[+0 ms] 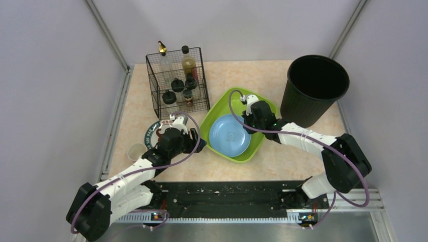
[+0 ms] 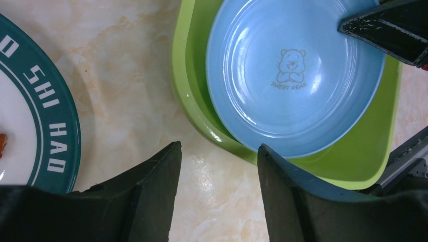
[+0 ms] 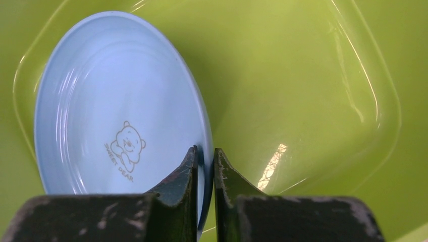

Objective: Clear the kitchen counter

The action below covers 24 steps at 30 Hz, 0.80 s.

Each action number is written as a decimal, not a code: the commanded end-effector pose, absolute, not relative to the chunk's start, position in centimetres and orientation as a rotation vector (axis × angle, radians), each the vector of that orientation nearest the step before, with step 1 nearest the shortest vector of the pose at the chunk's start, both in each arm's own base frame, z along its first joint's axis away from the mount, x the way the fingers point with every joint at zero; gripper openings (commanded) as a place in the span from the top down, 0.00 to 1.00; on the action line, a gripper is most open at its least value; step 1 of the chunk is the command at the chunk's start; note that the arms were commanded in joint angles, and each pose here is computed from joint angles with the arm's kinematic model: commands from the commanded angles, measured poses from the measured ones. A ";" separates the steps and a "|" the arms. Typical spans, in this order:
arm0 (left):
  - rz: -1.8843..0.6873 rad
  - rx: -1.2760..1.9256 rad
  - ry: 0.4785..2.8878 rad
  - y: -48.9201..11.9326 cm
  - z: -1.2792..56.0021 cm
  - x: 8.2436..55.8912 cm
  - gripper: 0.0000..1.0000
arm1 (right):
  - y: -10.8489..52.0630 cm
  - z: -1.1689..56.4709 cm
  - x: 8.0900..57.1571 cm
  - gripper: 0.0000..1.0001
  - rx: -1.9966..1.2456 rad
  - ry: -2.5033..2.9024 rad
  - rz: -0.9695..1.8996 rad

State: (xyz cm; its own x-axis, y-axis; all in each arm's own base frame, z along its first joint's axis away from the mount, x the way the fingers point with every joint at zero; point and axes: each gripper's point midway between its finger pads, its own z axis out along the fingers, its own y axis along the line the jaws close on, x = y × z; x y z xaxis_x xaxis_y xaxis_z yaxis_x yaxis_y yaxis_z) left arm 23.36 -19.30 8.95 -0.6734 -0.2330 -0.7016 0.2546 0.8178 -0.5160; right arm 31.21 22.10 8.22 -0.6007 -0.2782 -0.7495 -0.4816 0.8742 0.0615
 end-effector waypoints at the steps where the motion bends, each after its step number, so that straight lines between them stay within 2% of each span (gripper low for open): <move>1: -0.754 0.025 2.146 -19.2 9.6 23.8 0.38 | 20.2 4.0 28.0 0.82 -0.674 2.411 0.226; 8: -0.747 0.022 2.145 -19.1 9.6 23.9 0.38 | 20.1 3.9 28.4 0.62 -0.635 2.428 0.199; 18: -0.717 0.008 2.123 -18.5 10.1 24.1 0.38 | 19.3 8.2 30.1 0.45 -0.529 2.346 0.134; 22: -0.665 -0.030 2.098 -17.4 10.6 24.3 0.37 | 19.1 11.7 31.0 0.44 -0.466 2.275 0.125; 24: -0.644 -0.060 2.089 -16.9 10.8 24.4 0.31 | 19.3 13.6 31.2 0.44 -0.443 2.231 0.153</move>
State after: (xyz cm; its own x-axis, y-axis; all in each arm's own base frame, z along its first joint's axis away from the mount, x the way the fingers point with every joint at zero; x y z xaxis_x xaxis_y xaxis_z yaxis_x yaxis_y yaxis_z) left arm 23.66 -18.18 9.77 -0.6335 -0.2497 -0.7323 0.2344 0.8401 -0.4892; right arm 29.46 18.56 7.40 -0.6788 -0.3501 -0.6455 -0.4120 0.9092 -0.0599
